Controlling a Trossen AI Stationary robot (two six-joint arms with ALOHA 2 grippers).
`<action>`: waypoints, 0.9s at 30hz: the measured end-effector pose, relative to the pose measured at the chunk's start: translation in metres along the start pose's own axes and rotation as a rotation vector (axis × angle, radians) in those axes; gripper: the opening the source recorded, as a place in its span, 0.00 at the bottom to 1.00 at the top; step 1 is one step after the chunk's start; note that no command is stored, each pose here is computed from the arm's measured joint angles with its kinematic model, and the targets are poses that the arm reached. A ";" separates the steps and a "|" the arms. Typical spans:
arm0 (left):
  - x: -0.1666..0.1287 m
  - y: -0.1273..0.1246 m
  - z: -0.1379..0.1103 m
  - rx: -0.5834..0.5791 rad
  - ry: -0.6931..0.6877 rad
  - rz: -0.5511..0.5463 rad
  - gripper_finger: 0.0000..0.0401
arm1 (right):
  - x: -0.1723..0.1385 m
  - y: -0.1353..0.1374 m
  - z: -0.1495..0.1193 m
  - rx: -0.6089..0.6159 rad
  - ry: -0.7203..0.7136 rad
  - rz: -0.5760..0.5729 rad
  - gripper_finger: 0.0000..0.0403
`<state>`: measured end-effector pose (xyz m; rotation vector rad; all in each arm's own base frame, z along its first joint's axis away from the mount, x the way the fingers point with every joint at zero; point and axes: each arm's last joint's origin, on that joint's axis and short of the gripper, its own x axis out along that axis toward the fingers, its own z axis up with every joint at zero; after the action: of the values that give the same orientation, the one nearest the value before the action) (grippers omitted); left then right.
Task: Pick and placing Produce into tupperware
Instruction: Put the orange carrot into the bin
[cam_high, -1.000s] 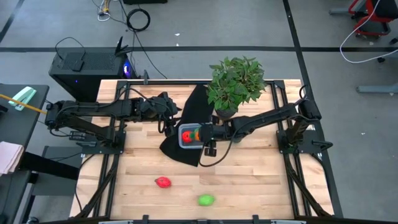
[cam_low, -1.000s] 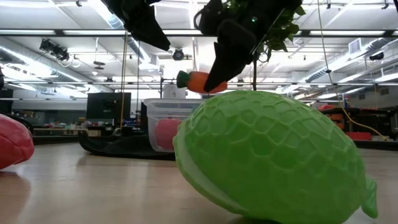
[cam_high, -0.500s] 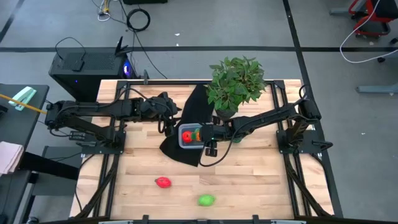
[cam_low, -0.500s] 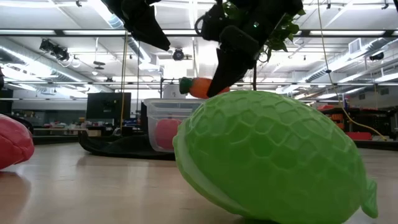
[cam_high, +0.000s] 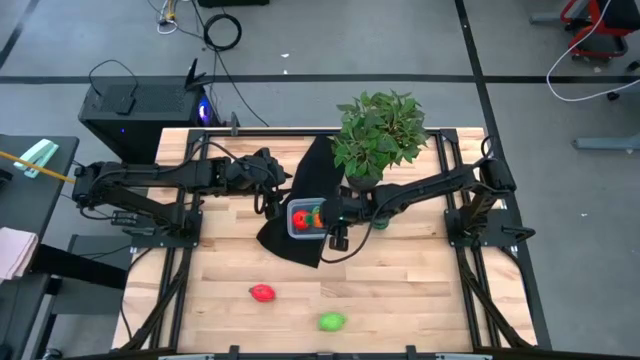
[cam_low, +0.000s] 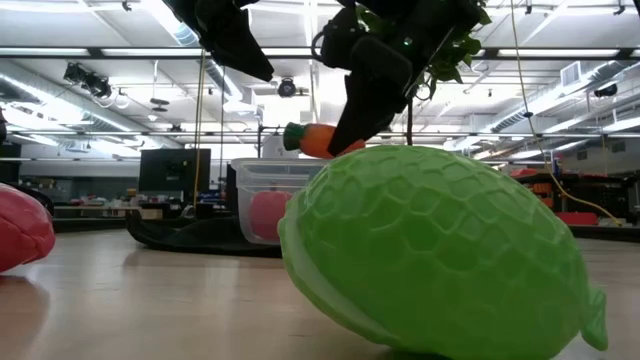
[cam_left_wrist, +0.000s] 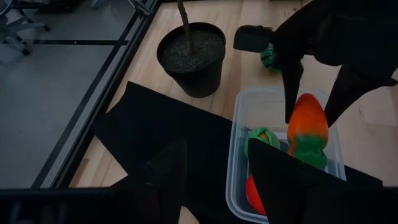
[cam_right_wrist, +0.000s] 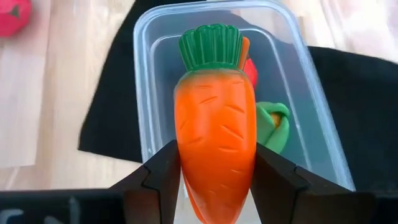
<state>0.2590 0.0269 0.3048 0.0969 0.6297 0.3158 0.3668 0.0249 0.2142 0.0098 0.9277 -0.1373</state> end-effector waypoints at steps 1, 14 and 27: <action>0.000 0.000 0.000 0.000 0.000 0.000 0.45 | 0.000 -0.001 0.000 0.008 -0.001 0.011 0.41; 0.000 0.000 0.000 0.000 0.000 0.000 0.45 | 0.001 -0.007 0.003 0.078 -0.011 0.054 0.41; 0.000 0.000 0.000 0.001 0.001 0.000 0.45 | 0.012 -0.002 -0.012 0.169 -0.023 0.057 0.41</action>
<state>0.2589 0.0269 0.3047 0.0975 0.6313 0.3154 0.3641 0.0220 0.1979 0.1905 0.8898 -0.1617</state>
